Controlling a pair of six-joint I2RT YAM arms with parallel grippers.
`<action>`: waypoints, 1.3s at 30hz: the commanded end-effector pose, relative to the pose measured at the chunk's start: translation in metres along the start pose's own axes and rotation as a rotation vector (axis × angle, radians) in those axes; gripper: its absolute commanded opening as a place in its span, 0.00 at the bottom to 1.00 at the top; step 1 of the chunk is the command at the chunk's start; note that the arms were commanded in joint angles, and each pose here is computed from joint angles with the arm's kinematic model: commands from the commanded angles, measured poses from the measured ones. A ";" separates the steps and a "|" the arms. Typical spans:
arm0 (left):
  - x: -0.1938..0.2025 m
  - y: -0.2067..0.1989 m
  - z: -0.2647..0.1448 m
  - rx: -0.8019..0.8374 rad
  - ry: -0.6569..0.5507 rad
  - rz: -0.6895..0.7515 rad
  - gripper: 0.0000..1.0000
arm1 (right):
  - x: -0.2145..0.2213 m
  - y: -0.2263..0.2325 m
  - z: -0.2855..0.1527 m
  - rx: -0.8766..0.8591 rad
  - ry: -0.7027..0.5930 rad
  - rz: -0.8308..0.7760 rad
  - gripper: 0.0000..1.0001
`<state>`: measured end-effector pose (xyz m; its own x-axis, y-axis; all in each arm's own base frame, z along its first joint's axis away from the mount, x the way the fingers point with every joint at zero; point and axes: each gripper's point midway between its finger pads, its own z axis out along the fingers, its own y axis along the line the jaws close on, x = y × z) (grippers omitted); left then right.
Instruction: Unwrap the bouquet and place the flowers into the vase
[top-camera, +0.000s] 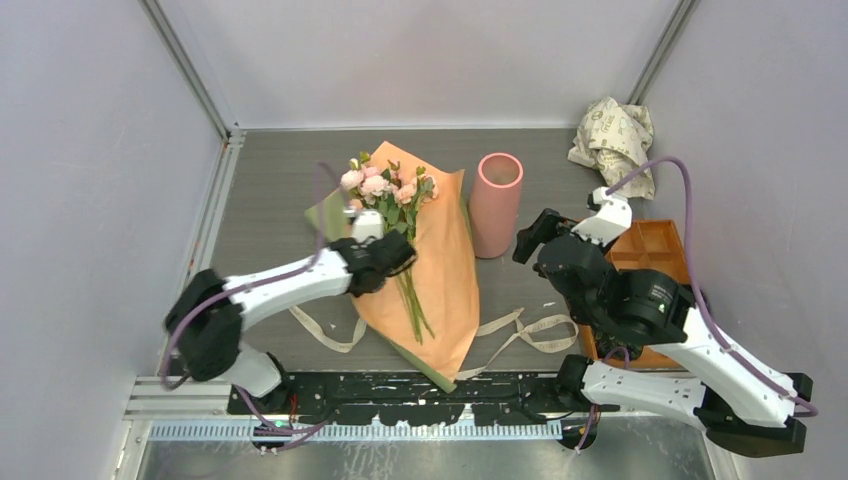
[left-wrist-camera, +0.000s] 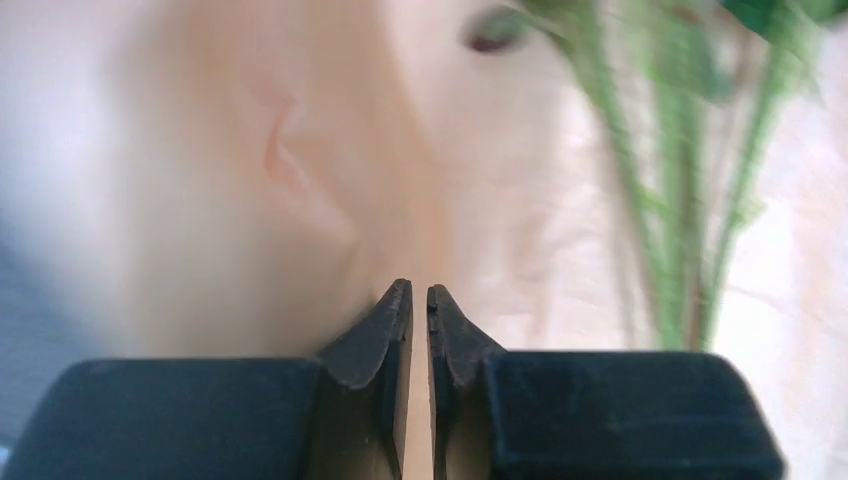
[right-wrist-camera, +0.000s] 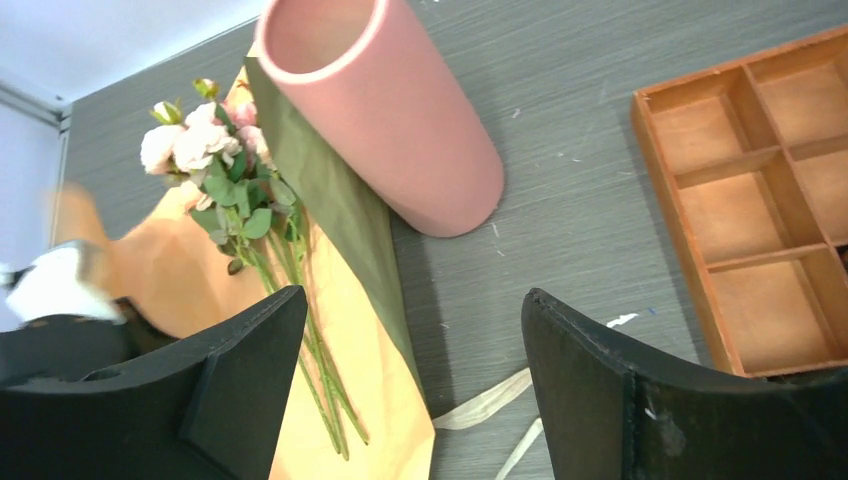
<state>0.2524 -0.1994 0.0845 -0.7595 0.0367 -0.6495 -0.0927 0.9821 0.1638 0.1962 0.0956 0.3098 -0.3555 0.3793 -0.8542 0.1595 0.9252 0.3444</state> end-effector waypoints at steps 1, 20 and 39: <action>-0.014 0.075 -0.021 -0.084 -0.098 -0.234 0.13 | -0.019 0.043 -0.001 -0.111 -0.015 0.011 0.84; -0.068 0.182 -0.136 -0.002 -0.369 -0.453 0.11 | 0.070 0.228 0.097 -0.201 0.357 -0.347 0.55; -0.117 0.143 -0.145 0.097 -0.459 -0.212 0.22 | 0.201 0.250 0.272 -0.199 0.684 -0.362 0.53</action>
<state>0.2271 -0.0832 0.2862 -0.4024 -0.1156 -0.9082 -0.1640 0.9851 -0.0527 0.4044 0.3813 0.1012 -0.8626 -0.0836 -0.4989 -0.1597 0.9808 0.1119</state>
